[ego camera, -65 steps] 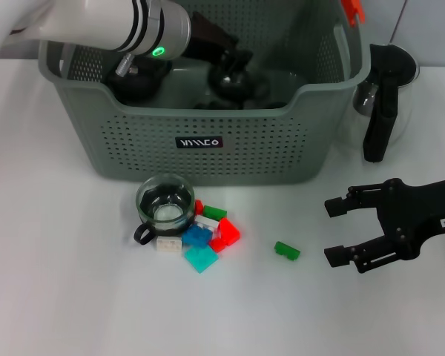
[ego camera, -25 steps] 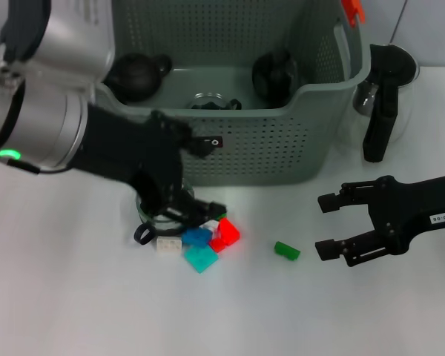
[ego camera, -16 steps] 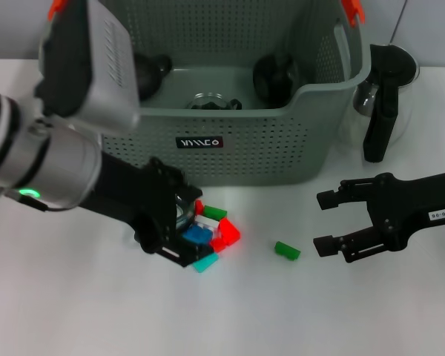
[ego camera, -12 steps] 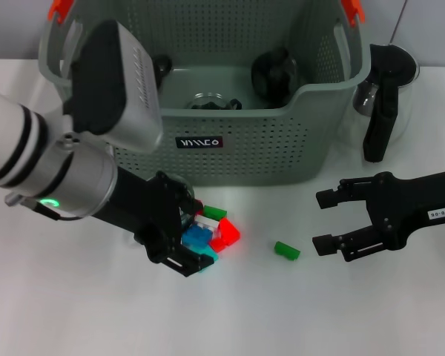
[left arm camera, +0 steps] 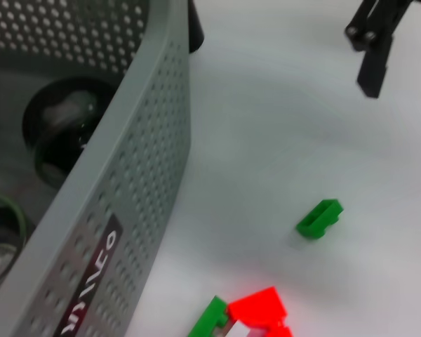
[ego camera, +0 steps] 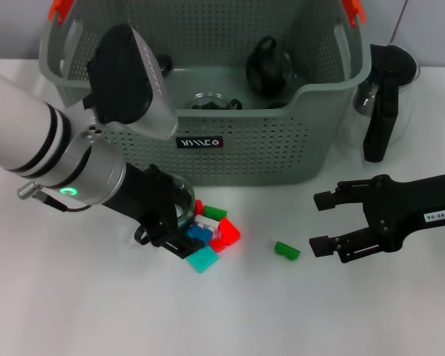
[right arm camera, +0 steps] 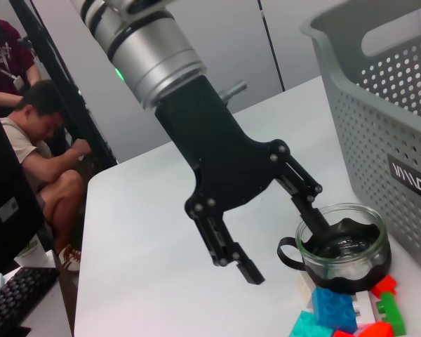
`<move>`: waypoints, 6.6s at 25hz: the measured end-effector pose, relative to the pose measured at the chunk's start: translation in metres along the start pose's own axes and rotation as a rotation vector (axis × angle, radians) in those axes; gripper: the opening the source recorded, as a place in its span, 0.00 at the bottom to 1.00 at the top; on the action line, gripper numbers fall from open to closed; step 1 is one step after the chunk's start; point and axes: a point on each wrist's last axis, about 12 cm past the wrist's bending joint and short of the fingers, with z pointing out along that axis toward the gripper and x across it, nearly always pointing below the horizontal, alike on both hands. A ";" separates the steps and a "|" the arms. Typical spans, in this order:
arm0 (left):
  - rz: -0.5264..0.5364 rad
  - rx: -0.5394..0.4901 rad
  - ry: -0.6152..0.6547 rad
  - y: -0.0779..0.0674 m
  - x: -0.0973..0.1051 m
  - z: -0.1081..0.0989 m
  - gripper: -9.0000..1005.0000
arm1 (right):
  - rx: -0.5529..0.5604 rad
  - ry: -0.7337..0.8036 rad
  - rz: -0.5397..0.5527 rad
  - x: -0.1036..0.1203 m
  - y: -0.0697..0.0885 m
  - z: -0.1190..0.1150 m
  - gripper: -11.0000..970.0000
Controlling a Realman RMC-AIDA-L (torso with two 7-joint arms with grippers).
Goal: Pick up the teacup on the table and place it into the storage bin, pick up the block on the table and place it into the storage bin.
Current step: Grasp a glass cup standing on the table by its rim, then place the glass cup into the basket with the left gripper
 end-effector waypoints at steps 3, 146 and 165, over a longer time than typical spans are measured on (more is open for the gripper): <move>-0.004 -0.009 0.025 0.002 0.000 0.004 0.81 | 0.002 0.000 0.003 0.001 0.000 0.000 0.98; 0.088 0.013 0.247 -0.017 -0.027 0.052 0.37 | 0.035 -0.026 0.019 0.004 -0.003 0.001 0.97; 0.082 0.015 0.198 -0.018 -0.041 0.025 0.06 | 0.038 -0.027 0.022 0.005 -0.003 0.000 0.97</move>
